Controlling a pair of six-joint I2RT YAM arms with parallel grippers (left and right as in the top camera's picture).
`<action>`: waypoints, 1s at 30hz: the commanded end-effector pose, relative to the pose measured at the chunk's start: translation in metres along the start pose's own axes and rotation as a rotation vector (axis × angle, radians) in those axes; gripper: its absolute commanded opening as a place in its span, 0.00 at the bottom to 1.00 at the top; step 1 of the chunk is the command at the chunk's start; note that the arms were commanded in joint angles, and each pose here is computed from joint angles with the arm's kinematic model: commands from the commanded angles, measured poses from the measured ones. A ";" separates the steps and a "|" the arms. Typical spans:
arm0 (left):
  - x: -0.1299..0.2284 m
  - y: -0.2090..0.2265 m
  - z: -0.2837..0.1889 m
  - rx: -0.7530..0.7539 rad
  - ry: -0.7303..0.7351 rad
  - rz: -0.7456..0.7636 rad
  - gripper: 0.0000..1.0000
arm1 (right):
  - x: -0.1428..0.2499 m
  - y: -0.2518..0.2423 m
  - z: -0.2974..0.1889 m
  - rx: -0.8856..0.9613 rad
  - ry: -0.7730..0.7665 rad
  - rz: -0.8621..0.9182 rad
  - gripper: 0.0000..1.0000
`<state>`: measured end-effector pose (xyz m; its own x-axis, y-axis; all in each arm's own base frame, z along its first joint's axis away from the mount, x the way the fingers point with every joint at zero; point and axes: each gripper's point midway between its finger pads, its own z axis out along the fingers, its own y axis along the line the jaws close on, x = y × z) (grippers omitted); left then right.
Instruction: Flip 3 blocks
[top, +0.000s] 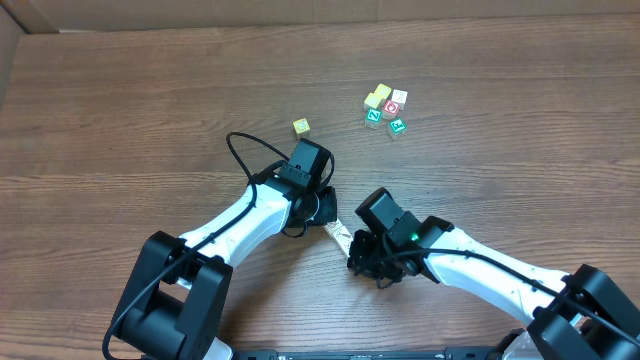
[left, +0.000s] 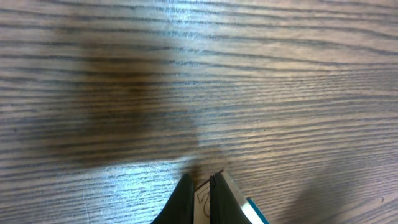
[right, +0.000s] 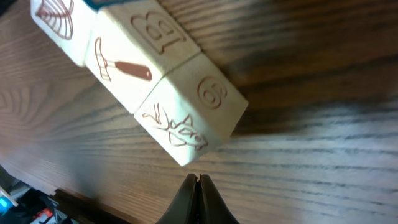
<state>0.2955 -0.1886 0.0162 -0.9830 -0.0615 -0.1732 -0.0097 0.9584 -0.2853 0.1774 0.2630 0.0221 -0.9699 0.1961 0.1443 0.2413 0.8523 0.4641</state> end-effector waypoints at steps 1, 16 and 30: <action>0.002 0.003 0.004 -0.014 0.004 -0.013 0.04 | 0.005 0.000 0.003 0.001 0.010 0.002 0.04; -0.006 0.049 -0.007 -0.049 0.052 -0.173 0.04 | -0.043 0.003 -0.039 -0.016 -0.129 -0.007 0.04; 0.038 0.054 0.014 -0.069 0.149 -0.214 0.04 | -0.070 -0.023 -0.037 0.125 -0.280 0.011 0.04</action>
<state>0.2724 -0.1454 -0.0033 -0.9811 -0.1922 -0.0214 -0.1810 0.9515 -0.2486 0.2285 0.2155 0.0317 -0.9515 0.3051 -0.0401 0.2683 0.8864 0.3773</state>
